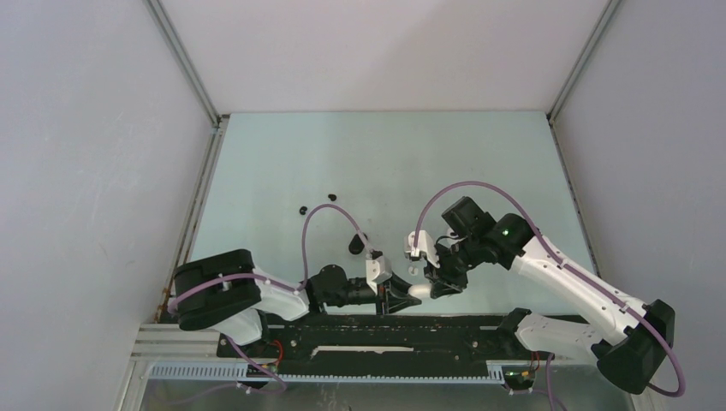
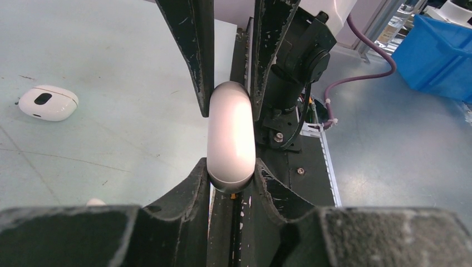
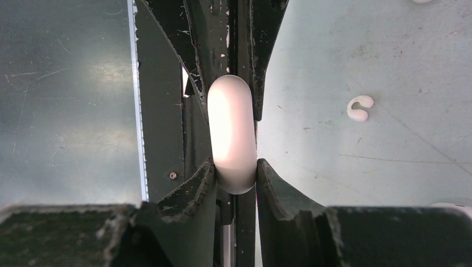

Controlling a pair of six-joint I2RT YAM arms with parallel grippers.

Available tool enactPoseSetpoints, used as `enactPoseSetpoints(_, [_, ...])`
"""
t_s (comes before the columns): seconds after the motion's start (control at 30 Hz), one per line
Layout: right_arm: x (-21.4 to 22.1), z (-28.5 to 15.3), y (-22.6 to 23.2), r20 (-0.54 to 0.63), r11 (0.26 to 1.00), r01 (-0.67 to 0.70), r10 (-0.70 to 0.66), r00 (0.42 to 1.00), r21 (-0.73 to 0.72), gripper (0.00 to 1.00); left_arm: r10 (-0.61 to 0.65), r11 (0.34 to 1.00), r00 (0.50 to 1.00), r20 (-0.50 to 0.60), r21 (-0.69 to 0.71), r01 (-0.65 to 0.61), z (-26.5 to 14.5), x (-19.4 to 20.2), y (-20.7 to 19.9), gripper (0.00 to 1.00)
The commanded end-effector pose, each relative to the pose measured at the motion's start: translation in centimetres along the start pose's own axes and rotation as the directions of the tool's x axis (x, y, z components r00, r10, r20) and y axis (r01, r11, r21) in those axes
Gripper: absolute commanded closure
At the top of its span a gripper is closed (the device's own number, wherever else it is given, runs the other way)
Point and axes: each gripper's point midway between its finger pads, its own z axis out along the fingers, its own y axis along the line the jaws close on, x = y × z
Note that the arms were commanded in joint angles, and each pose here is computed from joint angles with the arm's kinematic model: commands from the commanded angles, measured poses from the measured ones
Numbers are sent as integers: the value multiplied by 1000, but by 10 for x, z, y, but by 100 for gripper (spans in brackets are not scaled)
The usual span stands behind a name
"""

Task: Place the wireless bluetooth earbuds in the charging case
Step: Pick up the charging case at the center of the board.

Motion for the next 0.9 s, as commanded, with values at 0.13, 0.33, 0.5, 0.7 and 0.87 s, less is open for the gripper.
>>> enactPoseSetpoints(0.13, [-26,-11,4,106,1000,29,-28,994,-4,88,13,999,997,77,-44,-10,8,-20,6,65])
enactPoseSetpoints(0.33, [-25,-12,3,102,1000,20,-19,995,-3,88,15,999,997,73,-29,-13,9,-19,4,67])
enactPoseSetpoints(0.5, [-25,-11,1,107,1000,19,-19,994,2,88,7,1000,997,71,-27,-5,8,-18,3,66])
enactPoseSetpoints(0.7, [-23,-10,2,107,1000,6,-6,994,0,82,9,1000,998,67,-10,-8,8,-17,0,94])
enactPoseSetpoints(0.87, [-27,-5,1,122,996,-78,82,989,-39,58,30,999,998,63,19,-32,12,-18,-4,100])
